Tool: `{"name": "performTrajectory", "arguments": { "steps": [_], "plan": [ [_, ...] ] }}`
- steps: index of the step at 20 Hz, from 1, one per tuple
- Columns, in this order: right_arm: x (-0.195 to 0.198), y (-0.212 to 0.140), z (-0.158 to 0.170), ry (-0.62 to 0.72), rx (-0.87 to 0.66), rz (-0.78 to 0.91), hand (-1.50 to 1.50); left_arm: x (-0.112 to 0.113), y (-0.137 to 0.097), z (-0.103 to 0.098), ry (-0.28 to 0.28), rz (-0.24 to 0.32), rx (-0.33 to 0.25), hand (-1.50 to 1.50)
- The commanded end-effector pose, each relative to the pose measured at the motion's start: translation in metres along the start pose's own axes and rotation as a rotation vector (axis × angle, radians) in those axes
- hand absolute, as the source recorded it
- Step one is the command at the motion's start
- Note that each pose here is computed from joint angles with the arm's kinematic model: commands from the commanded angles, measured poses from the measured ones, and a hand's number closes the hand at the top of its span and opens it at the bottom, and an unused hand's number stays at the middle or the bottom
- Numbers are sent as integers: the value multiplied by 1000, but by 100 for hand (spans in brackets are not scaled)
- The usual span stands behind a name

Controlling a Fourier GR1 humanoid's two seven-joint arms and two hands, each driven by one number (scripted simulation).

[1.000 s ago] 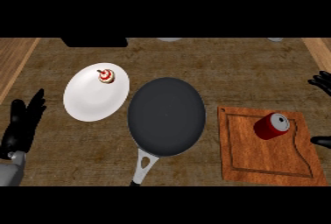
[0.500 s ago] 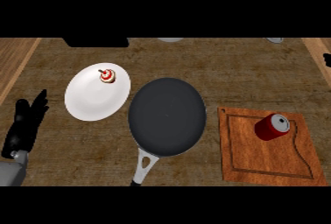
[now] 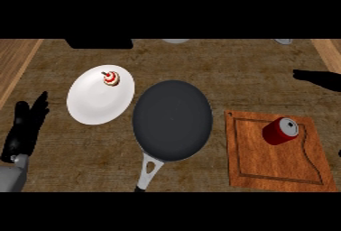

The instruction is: Pick the can from the cutting board and place it in the pan

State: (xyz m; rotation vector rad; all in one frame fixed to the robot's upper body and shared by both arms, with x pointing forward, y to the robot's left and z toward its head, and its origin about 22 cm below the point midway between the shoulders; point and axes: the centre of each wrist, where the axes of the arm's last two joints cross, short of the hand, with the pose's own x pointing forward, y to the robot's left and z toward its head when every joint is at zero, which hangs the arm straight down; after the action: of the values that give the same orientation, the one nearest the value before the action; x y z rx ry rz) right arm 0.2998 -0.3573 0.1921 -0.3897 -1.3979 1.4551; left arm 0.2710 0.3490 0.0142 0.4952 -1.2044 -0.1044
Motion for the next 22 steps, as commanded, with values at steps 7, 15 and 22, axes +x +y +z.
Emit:
{"name": "performTrajectory", "arguments": {
  "steps": [7,15,22],
  "plan": [
    [10,69,-27,94,134,117,-150,6,0,-4,1,7,14,0],
    [-2,68,-34,162,137,187,-150,-6,-19,10,0,11,-11,0],
    [-4,78,-35,164,169,196,-150,-19,-7,14,3,24,13,0]
  ]
}}
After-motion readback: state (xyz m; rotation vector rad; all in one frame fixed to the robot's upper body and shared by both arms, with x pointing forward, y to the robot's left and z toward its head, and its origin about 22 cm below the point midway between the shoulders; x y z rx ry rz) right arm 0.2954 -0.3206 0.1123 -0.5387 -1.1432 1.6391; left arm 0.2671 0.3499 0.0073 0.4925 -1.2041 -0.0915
